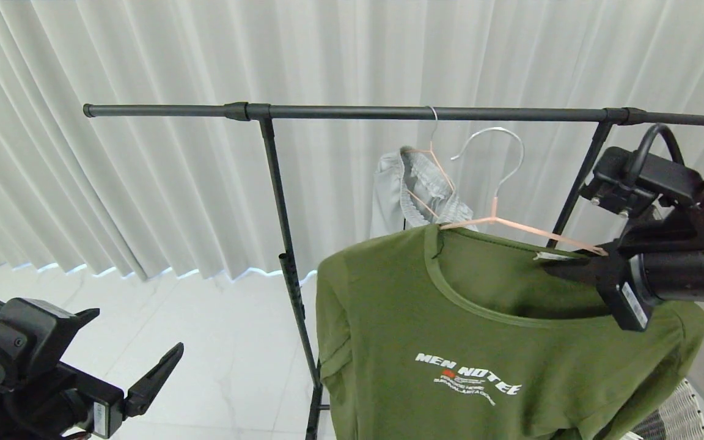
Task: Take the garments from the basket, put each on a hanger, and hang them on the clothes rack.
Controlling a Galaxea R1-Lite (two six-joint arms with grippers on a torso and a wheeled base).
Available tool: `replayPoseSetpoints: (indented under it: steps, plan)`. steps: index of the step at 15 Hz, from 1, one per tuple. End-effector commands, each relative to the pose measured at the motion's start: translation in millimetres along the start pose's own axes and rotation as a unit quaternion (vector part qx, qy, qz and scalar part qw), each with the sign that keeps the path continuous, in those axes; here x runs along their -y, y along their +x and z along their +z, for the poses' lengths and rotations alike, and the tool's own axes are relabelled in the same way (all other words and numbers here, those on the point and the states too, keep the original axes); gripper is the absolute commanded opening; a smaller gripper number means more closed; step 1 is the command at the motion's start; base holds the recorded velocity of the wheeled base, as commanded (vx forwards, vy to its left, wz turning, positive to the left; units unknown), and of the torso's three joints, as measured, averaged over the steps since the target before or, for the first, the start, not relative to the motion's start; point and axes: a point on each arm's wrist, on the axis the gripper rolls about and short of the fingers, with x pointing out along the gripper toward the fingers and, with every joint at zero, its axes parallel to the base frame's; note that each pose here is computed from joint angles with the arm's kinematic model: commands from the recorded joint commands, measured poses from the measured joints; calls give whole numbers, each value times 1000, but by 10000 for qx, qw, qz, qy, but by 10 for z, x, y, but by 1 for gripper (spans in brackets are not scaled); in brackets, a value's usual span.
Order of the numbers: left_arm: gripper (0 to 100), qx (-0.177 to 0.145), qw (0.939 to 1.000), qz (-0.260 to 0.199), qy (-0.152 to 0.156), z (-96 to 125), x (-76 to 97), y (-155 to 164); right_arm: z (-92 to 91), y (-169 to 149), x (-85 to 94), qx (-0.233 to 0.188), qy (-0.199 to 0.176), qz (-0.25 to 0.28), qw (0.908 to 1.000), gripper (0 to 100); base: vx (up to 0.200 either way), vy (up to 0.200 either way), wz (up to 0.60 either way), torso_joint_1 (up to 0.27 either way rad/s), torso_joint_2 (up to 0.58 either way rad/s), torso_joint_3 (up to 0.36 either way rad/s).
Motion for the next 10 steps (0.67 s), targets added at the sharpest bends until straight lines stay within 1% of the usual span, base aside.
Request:
replayPoseSetpoints:
  steps: [1, 3, 4, 5, 6, 8, 10]
  plan:
    - [100, 5, 10000, 64, -5, 18, -16, 13, -103, -257, 11, -192, 442, -301, 9984, 0, 0, 0, 0, 0, 0, 0]
    - [100, -76, 9999, 122, -3, 4, -15, 24, -213, -381, 31, -526, 758, -518, 9944, 0, 0, 0, 0, 0, 0, 0]
    - [100, -90, 9999, 116, -2, 2, -14, 29, -302, -481, 56, -760, 1042, -704, 9891, 0, 0, 0, 0, 0, 0, 0]
    - [100, -87, 9999, 109, -1, 2, -12, 29, -360, -534, 70, -857, 1242, -791, 9854, 0, 0, 0, 0, 0, 0, 0]
    - [100, -66, 9999, 118, -2, 12, -16, 32, -404, -572, 82, -871, 1398, -883, 9824, 0, 0, 0, 0, 0, 0, 0]
    - [100, -24, 9999, 135, 41, 30, -23, 31, -481, -630, 119, -903, 1571, -1085, 9774, 0, 0, 0, 0, 0, 0, 0]
    - [100, -13, 9995, 140, 270, 27, -23, 19, -544, -638, 146, -992, 1677, -1219, 9732, 0, 0, 0, 0, 0, 0, 0]
